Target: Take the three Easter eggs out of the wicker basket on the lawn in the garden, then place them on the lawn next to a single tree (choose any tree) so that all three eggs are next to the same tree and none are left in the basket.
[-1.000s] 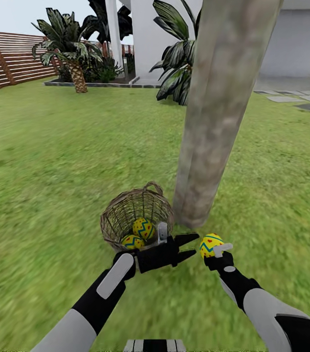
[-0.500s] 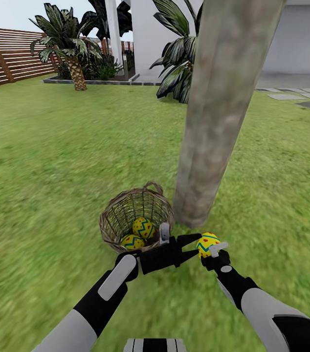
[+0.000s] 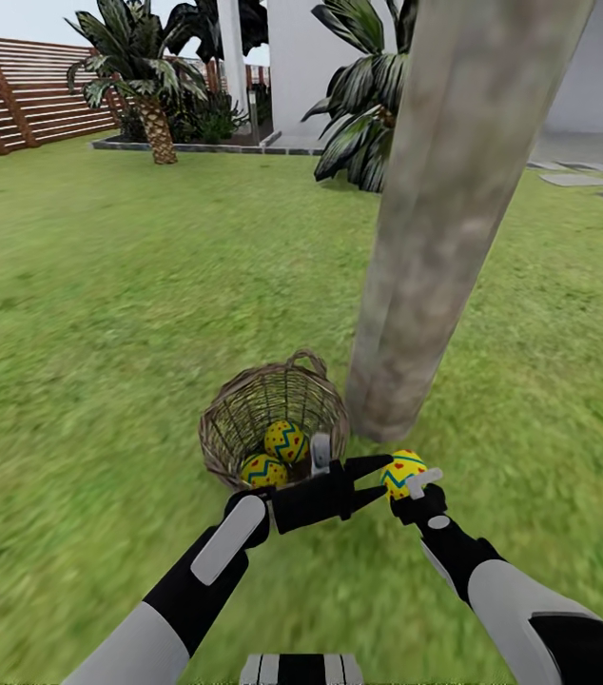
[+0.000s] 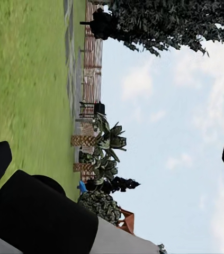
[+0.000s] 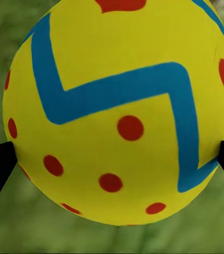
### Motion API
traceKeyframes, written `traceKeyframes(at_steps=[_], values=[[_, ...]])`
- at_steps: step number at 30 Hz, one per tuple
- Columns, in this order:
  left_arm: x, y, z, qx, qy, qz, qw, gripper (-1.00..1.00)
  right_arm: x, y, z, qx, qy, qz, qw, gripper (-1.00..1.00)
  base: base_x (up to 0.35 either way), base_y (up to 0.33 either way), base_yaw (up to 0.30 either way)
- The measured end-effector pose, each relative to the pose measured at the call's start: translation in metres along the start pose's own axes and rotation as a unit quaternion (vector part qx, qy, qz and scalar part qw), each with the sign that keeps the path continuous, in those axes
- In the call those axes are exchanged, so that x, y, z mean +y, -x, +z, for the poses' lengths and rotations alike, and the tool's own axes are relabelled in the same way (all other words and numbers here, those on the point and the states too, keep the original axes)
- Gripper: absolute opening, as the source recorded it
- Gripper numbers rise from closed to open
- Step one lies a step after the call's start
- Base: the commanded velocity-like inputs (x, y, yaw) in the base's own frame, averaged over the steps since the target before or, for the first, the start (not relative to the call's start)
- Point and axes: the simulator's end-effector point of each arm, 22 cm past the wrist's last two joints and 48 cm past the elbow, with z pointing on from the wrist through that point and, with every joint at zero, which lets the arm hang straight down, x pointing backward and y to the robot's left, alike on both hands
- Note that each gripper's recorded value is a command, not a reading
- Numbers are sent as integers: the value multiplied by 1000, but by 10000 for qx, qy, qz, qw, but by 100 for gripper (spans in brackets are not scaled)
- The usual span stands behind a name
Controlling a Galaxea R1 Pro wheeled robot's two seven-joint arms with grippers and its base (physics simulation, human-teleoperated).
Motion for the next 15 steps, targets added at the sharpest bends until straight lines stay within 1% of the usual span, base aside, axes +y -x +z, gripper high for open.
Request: traceKeyframes(at_steps=[5, 15], values=[[11, 1, -1, -10, 27, -98, 9999, 100, 0, -13, 5, 113, -32, 54, 9999, -100, 0, 0, 0], [32, 3, -3, -31, 81, -293, 9995, 100, 10, -31, 16, 189, 20, 32, 9998, -100, 0, 0, 0]])
